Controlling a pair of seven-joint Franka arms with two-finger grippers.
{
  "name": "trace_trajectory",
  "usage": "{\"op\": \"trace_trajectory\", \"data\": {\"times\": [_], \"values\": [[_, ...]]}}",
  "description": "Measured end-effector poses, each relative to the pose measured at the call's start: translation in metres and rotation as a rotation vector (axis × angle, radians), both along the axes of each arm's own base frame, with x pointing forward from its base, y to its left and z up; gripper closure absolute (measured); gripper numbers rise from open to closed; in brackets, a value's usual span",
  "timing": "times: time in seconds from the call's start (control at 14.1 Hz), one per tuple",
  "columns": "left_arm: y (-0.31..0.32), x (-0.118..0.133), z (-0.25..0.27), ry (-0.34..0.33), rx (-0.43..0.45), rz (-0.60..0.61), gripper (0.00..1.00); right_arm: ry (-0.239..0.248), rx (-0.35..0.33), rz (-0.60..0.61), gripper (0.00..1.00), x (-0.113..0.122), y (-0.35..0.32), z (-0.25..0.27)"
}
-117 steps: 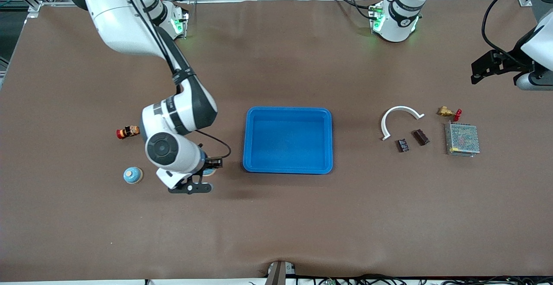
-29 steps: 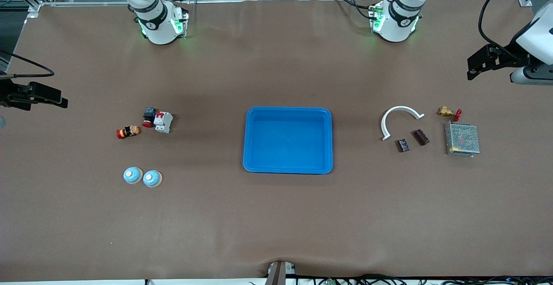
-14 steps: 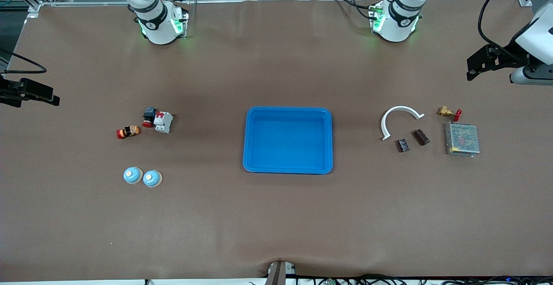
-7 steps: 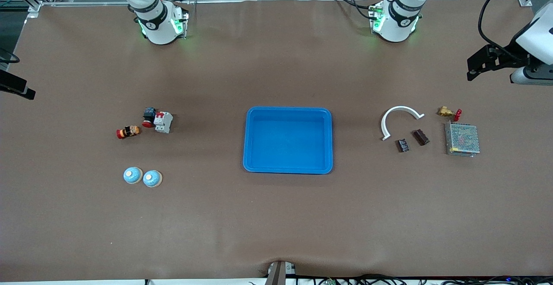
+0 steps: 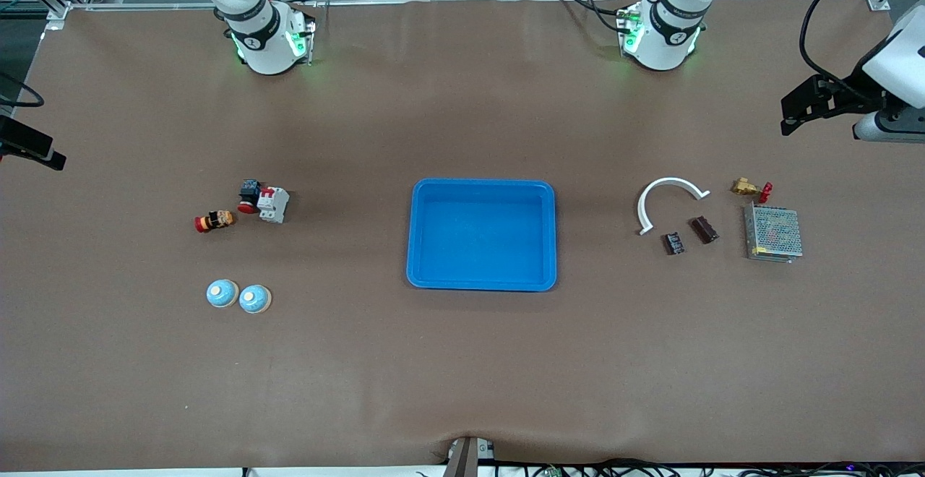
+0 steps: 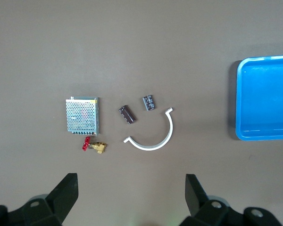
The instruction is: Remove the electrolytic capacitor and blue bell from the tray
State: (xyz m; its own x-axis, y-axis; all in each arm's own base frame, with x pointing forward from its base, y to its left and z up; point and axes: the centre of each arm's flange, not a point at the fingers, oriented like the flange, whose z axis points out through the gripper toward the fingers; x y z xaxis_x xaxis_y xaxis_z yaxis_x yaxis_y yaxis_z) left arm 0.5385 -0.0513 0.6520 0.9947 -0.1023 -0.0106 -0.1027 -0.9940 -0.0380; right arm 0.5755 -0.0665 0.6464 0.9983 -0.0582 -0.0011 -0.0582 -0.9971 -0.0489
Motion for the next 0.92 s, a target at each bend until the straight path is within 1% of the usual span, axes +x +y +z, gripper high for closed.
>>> {"op": "trace_trajectory", "data": {"times": [0.14, 0.43, 0.92], "values": [[0.000, 0.000, 0.000, 0.000, 0.000, 0.000, 0.00, -0.017, -0.001, -0.002, 0.00, -0.006, 0.001, -0.006], [0.000, 0.000, 0.000, -0.001, 0.000, 0.000, 0.00, -0.022, 0.000, -0.001, 0.00, -0.020, 0.003, -0.008], [0.000, 0.000, 0.000, -0.002, 0.000, 0.000, 0.00, -0.024, 0.000, 0.003, 0.00, -0.021, 0.005, -0.007]]}}
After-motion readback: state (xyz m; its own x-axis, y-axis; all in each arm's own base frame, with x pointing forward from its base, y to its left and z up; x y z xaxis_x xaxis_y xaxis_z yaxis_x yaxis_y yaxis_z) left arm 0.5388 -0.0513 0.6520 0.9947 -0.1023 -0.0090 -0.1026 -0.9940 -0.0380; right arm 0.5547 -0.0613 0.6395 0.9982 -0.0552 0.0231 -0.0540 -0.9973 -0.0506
